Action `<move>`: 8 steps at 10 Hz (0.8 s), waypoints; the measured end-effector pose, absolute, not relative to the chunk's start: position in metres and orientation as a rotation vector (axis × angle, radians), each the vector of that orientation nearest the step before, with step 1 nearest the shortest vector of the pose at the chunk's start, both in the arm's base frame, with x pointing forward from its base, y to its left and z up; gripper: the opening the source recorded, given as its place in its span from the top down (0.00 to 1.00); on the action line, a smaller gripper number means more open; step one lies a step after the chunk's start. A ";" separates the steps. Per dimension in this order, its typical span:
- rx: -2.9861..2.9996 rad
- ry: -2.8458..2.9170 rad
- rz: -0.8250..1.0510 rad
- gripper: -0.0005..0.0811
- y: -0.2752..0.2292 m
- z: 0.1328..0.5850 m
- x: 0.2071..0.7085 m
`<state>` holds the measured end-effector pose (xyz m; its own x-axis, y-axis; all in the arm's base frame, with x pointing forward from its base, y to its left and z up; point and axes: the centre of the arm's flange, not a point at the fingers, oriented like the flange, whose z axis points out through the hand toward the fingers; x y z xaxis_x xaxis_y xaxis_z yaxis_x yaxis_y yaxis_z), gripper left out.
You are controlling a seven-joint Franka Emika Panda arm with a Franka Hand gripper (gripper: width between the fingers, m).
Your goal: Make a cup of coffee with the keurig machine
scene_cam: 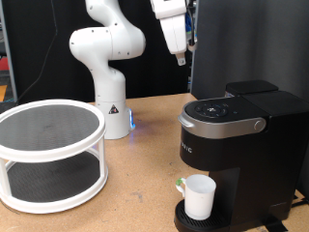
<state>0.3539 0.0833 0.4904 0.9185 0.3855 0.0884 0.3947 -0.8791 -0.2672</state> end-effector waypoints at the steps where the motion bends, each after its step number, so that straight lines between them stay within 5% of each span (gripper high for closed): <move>1: -2.803 -0.576 -0.064 0.01 0.083 0.488 0.355; 6: -2.893 -0.853 -0.180 0.01 0.112 0.499 0.376; 8: -2.900 -0.768 -0.082 0.01 0.124 0.506 0.392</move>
<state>0.3919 0.1237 0.5060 0.8681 0.4885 0.0883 0.4962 -0.8597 -0.1217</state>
